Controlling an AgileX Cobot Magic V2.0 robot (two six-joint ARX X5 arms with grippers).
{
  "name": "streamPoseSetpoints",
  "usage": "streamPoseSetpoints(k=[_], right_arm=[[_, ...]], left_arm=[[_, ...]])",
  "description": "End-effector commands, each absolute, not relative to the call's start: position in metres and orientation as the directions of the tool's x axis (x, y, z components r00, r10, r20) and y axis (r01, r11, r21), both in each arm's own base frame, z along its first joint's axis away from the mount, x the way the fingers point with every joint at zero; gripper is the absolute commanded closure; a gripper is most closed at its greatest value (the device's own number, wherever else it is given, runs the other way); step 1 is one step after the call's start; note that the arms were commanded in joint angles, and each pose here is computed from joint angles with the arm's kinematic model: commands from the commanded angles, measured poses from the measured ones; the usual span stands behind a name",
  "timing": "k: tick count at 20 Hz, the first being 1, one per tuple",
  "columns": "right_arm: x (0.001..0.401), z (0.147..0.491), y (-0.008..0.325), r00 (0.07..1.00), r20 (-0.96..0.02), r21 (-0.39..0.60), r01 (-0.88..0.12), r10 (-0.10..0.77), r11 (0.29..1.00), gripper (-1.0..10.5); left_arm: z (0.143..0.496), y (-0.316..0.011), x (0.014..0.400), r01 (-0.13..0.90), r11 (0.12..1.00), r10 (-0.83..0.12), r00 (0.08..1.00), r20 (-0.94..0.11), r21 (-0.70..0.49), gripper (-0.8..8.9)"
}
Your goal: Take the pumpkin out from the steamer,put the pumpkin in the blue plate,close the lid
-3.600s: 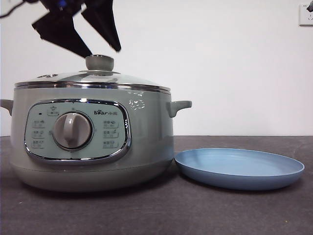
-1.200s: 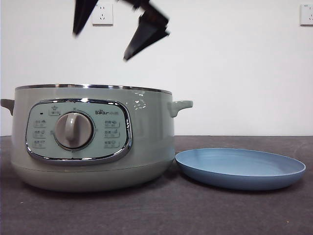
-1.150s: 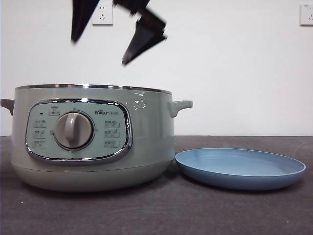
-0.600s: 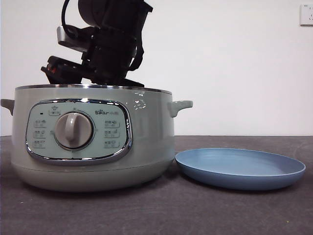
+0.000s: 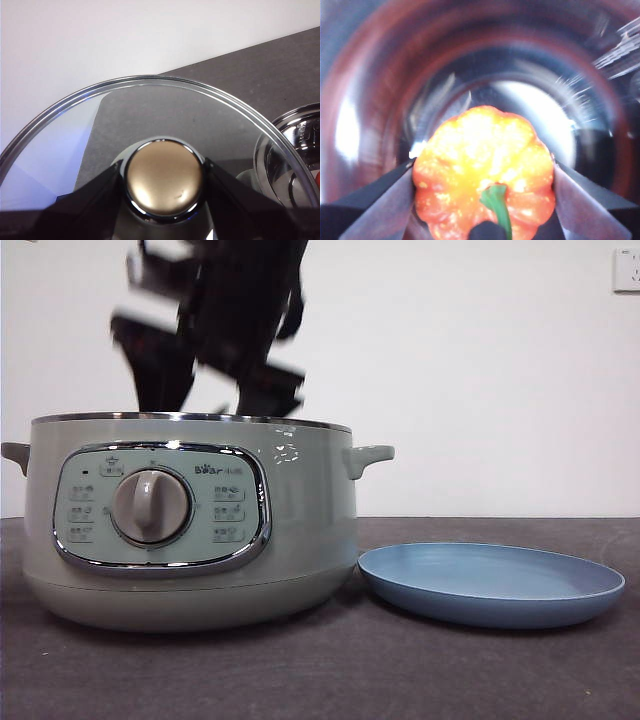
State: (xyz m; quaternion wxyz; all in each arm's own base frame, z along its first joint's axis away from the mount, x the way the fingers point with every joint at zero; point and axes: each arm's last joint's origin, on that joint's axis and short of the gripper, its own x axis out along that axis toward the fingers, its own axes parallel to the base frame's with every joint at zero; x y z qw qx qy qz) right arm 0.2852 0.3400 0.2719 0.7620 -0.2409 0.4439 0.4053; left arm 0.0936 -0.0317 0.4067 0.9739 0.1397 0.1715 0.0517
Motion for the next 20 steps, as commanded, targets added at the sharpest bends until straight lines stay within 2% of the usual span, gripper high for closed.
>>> streamPoseSetpoints(k=[1,3,5,9,11,14,18,20], right_arm=[[0.274,0.305,0.326,0.308,-0.847,-0.016,-0.83,0.434,0.558,9.6],[0.262,0.336,0.302,0.32,-0.841,-0.017,-0.821,0.435,0.571,9.6],[0.252,0.36,0.269,0.314,-0.862,-0.013,-0.799,0.399,0.601,9.6],[0.252,0.386,0.209,0.314,-0.895,0.014,-0.69,0.316,0.724,9.6],[0.258,0.386,0.186,0.293,-0.919,0.035,-0.606,0.264,0.795,9.6],[0.259,0.377,0.159,0.288,-0.933,0.038,-0.516,0.215,0.856,9.6],[0.243,0.35,0.136,0.314,-0.949,-0.096,-0.398,0.037,0.912,9.6],[0.236,0.334,0.131,0.345,-0.938,-0.104,-0.379,0.036,0.919,9.6]], left_arm=[[0.413,-0.03,0.091,-0.068,0.96,0.145,0.95,-0.275,0.271,8.22],[0.413,-0.03,0.091,-0.068,0.96,0.145,0.951,-0.274,0.27,8.22],[0.413,-0.03,0.091,-0.068,0.96,0.145,0.951,-0.274,0.27,8.22],[0.413,-0.03,0.091,-0.067,0.961,0.144,0.951,-0.274,0.27,8.22],[0.413,-0.031,0.091,-0.055,0.962,0.131,0.952,-0.277,0.266,8.22],[0.413,-0.032,0.092,-0.004,0.968,0.078,0.955,-0.288,0.251,8.21],[0.413,-0.033,0.092,0.007,0.97,0.066,0.955,-0.29,0.244,8.22],[0.412,-0.033,0.092,0.022,0.972,0.05,0.955,-0.293,0.236,8.22]])
